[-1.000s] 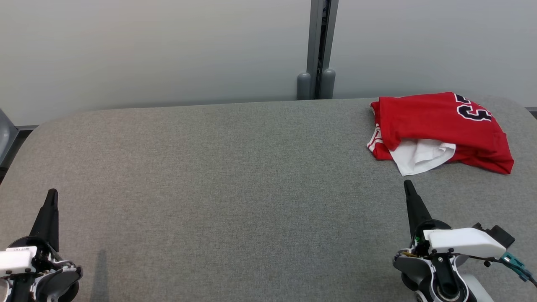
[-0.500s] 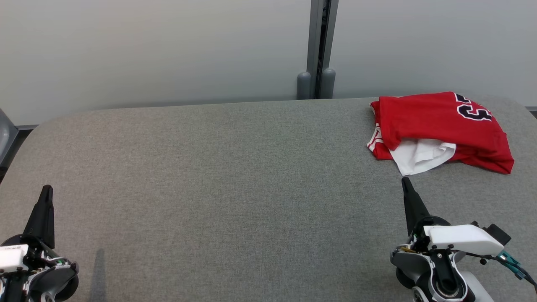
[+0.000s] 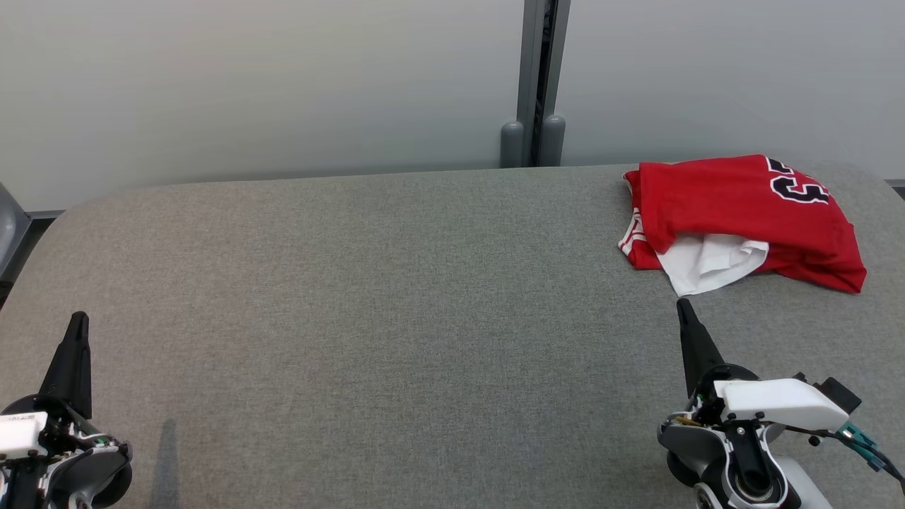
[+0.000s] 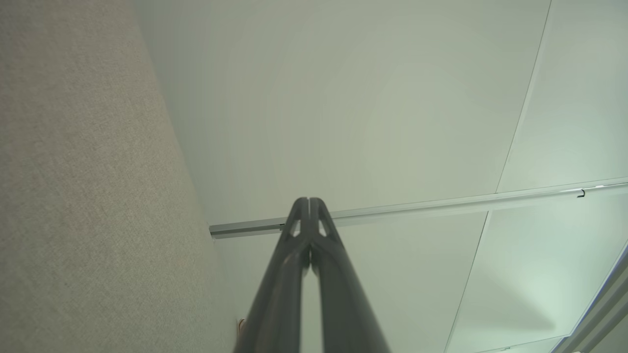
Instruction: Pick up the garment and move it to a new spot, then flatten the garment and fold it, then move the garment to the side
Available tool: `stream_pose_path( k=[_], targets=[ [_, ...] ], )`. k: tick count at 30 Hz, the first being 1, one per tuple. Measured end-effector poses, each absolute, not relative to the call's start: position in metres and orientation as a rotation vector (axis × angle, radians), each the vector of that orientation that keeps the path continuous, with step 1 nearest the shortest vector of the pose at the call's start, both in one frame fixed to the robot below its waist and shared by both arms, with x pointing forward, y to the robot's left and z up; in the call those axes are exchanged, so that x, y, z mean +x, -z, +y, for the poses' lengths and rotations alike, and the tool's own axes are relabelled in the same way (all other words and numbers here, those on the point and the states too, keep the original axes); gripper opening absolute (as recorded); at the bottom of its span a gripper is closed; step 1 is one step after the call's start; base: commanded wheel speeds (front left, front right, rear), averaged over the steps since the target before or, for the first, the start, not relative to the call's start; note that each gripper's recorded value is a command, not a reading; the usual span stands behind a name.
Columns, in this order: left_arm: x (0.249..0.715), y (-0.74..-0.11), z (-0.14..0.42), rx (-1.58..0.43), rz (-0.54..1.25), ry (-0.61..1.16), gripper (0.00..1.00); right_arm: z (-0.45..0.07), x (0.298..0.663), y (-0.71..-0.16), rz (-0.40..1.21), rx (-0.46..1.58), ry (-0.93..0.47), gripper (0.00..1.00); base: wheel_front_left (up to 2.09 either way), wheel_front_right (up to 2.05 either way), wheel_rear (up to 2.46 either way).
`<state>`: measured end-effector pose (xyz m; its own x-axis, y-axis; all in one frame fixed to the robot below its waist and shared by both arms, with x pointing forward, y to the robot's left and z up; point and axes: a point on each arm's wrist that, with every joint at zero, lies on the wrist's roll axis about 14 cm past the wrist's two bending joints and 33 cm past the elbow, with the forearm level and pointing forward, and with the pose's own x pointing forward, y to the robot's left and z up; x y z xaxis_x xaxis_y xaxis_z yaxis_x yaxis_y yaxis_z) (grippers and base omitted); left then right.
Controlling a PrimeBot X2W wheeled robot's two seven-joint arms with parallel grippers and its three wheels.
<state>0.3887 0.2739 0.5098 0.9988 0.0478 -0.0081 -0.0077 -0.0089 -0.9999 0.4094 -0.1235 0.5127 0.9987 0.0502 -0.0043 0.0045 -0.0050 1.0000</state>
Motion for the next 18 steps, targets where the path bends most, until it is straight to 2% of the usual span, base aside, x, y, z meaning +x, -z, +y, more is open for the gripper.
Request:
stream_pose_path(
  k=[18],
  targets=[
    [0.3888,-0.5098,0.2739,-1.579,-0.032,-0.044,0.0,-0.1235,0.4094,-0.5127,0.043,1.576,-0.036,0.0,0.0,0.0,0.0]
  ],
)
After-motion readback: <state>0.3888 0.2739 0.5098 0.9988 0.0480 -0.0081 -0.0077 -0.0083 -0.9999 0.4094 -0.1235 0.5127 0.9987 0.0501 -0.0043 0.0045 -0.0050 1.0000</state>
